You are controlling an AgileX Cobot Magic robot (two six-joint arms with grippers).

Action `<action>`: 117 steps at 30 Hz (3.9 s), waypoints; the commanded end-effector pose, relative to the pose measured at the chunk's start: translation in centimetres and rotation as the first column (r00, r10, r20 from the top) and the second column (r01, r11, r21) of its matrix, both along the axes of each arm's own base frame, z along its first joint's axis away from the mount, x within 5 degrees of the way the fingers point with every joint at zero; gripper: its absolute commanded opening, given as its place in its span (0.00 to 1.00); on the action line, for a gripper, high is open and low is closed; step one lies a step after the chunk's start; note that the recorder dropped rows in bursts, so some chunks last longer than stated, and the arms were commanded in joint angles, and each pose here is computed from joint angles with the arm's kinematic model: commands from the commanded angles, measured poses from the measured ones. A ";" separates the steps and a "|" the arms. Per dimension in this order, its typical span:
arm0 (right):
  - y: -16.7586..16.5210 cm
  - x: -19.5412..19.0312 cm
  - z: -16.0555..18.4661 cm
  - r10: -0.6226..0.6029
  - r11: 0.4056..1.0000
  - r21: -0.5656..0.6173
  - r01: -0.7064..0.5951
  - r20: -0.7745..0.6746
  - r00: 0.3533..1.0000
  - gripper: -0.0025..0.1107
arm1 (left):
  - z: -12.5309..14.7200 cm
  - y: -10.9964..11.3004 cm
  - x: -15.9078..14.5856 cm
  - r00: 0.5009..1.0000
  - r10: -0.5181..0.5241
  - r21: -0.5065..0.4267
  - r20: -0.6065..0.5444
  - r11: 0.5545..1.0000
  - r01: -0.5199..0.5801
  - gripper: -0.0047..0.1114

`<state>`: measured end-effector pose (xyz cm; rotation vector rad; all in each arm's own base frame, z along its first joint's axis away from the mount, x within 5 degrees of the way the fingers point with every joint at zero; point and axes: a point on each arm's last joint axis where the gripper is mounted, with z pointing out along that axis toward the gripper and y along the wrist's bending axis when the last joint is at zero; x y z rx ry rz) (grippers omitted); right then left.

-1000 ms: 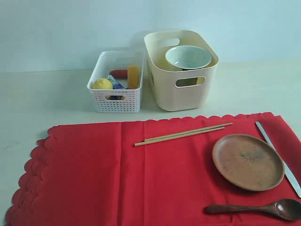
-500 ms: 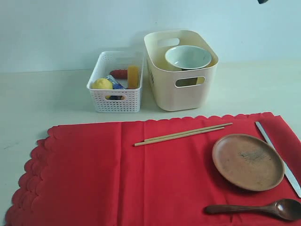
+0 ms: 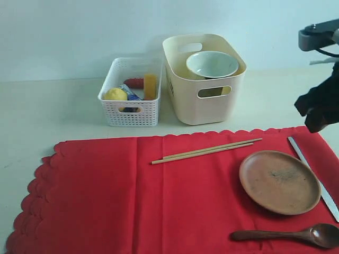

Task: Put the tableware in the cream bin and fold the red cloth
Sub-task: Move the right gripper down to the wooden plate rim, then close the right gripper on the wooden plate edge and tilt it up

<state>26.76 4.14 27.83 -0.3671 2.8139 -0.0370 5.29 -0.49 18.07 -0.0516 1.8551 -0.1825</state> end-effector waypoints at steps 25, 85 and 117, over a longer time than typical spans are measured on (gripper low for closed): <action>-6.7 6.2 -15.2 -0.076 0.938 0.296 0.181 -0.333 0.940 0.51 | 0.0 0.0 0.0 1.000 0.004 -0.013 0.007 1.000 -0.004 0.57; -5.9 6.1 -16.7 -0.019 0.899 0.384 0.209 -0.442 0.897 0.40 | 0.0 0.0 0.0 1.000 0.004 -0.013 0.007 1.000 -0.004 0.57; -5.8 6.3 -15.3 -0.010 0.899 0.401 0.174 -0.380 0.925 0.40 | 0.0 0.0 0.0 1.000 0.004 -0.013 0.007 1.000 -0.004 0.57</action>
